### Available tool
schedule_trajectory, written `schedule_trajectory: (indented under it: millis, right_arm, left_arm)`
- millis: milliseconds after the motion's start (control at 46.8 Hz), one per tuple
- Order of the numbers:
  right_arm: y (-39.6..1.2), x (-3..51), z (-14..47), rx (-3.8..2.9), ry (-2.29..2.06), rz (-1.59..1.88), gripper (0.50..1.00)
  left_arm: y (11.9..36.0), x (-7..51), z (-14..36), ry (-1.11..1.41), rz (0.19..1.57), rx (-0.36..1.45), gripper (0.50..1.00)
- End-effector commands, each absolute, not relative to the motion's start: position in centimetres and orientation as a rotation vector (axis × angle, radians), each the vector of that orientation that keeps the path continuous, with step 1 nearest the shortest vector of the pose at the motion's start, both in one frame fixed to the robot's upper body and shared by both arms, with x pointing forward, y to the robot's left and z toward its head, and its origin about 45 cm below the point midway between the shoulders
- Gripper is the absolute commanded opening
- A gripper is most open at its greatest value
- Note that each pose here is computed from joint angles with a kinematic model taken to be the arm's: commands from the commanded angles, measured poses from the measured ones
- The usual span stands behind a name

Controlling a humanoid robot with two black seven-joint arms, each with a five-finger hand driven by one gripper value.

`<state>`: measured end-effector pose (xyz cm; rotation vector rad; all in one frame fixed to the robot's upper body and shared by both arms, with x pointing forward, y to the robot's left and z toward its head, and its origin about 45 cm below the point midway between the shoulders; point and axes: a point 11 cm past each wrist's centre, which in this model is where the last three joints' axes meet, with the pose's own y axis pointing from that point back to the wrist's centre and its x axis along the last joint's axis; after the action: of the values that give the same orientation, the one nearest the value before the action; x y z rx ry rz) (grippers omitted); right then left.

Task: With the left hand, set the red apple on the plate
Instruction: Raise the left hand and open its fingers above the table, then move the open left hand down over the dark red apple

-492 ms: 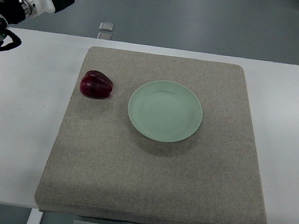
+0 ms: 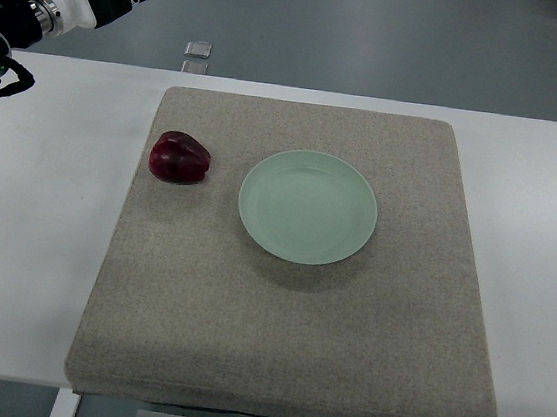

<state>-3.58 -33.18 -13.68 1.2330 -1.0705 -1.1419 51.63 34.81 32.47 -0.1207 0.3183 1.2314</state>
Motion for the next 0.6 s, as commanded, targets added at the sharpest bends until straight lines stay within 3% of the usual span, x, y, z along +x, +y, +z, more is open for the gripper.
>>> schedule_trajectory:
  millis: [0, 364, 578]
  right_arm:
    - [-33.2, -3.6, -13.7, 1.232, -1.071, -1.141, 0.964]
    - [-33.2, -3.6, -13.7, 1.232, -1.071, -1.141, 0.964]
    - [-33.2, -3.6, -13.7, 1.233, -1.070, -1.143, 0.964]
  left_arm:
    - [35.1, 51.4, 32.1, 0.311, 1.227, -0.097, 0.999]
    - [33.9, 51.0, 31.0, 0.096, 1.132, 0.237, 0.999]
    - [35.1, 49.2, 33.7, -0.163, 1.024, 0.422, 0.996]
